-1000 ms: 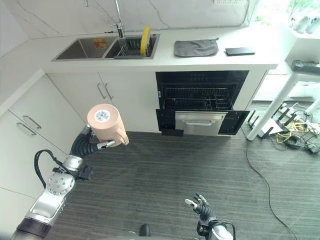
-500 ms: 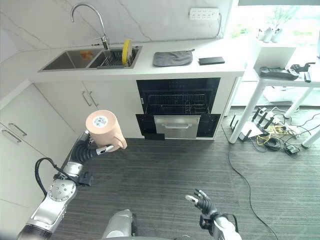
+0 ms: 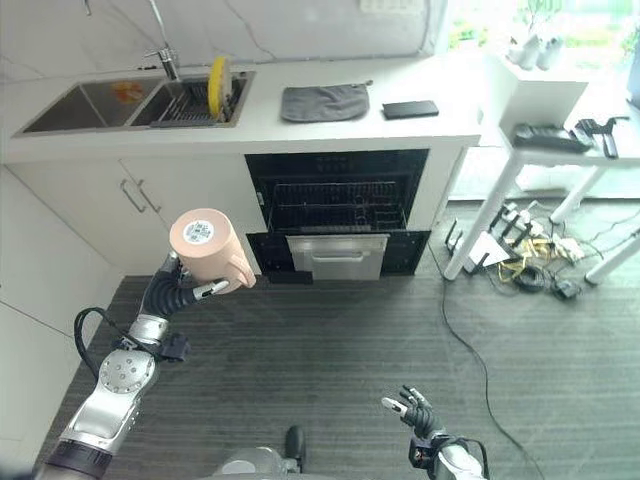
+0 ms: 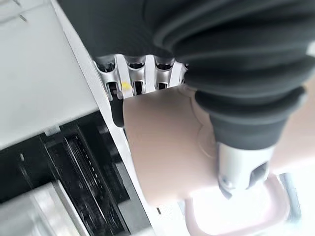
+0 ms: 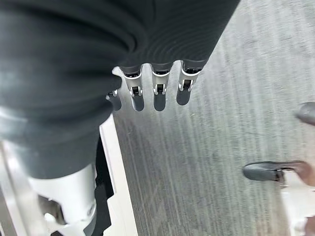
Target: Place the dishes in the dishwasher.
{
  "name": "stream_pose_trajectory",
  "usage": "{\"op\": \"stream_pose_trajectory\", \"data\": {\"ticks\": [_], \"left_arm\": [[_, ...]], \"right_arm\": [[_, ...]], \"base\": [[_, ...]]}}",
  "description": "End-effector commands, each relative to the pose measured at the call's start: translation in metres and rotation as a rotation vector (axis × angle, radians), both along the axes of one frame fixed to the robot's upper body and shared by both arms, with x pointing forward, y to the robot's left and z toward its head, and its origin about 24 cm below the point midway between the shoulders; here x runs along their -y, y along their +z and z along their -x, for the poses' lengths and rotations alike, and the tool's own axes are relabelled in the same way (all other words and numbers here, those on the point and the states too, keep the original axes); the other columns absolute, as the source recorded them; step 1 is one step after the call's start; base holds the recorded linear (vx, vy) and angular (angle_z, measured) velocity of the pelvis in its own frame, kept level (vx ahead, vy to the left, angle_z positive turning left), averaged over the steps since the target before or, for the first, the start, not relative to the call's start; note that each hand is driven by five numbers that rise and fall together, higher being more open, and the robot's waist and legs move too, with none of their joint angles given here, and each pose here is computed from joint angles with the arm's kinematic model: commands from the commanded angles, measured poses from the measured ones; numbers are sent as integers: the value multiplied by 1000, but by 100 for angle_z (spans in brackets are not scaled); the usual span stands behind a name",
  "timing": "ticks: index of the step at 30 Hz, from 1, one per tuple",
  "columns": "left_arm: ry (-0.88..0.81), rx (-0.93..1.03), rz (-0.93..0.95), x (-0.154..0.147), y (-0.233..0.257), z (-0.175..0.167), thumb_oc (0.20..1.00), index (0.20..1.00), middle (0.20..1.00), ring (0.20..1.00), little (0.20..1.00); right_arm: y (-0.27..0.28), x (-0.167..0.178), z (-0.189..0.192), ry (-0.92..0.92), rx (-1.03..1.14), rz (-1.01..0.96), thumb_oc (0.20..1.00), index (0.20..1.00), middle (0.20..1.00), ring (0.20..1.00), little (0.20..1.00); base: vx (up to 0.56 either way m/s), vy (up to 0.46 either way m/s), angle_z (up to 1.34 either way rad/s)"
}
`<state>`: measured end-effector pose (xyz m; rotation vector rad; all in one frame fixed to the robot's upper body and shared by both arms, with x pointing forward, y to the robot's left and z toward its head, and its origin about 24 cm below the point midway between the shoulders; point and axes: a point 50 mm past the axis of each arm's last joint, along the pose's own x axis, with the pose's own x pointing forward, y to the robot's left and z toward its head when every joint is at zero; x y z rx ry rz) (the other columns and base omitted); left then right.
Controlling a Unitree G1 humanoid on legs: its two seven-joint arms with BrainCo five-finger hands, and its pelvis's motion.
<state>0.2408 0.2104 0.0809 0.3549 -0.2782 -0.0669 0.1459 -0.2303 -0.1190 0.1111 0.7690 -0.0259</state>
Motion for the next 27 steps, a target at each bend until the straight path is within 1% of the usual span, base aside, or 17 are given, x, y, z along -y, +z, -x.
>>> {"op": "stream_pose_trajectory", "data": {"ticks": [1,4,8,13,16,22,25,27], "left_arm": [[-19,153,-20,-11,30,6,200,200,200,200,200],[-14,164,-16,-16,35,7,200,200,200,200,200],[-15,156,-14,-18,33,8,200,200,200,200,200],[-47,155,-33,-18,32,12,200,200,200,200,200],[-35,162,-19,-17,32,13,200,200,200,200,200],[-60,192,23,-6,35,4,200,200,200,200,200],[-89,187,47,4,30,1,200,200,200,200,200],[-96,196,47,10,31,0,200,200,200,200,200]], "right_arm": [[7,-6,-10,42,87,-19,1000,1000,1000,1000,1000],[10,-2,-9,31,105,-18,1000,1000,1000,1000,1000],[9,-4,-10,12,106,-26,1000,1000,1000,1000,1000],[6,-9,-11,-27,111,-52,1000,1000,1000,1000,1000],[6,-12,-12,-20,102,-52,1000,1000,1000,1000,1000],[13,-6,-29,-16,131,-23,1000,1000,1000,1000,1000],[11,5,-27,-49,110,-8,1000,1000,1000,1000,1000],[9,8,-22,-30,104,-2,1000,1000,1000,1000,1000]], "base": [[92,79,10],[73,-50,-19],[95,-84,41],[207,-235,13],[250,-259,0],[218,-217,10],[154,-73,48],[147,27,39]]}}
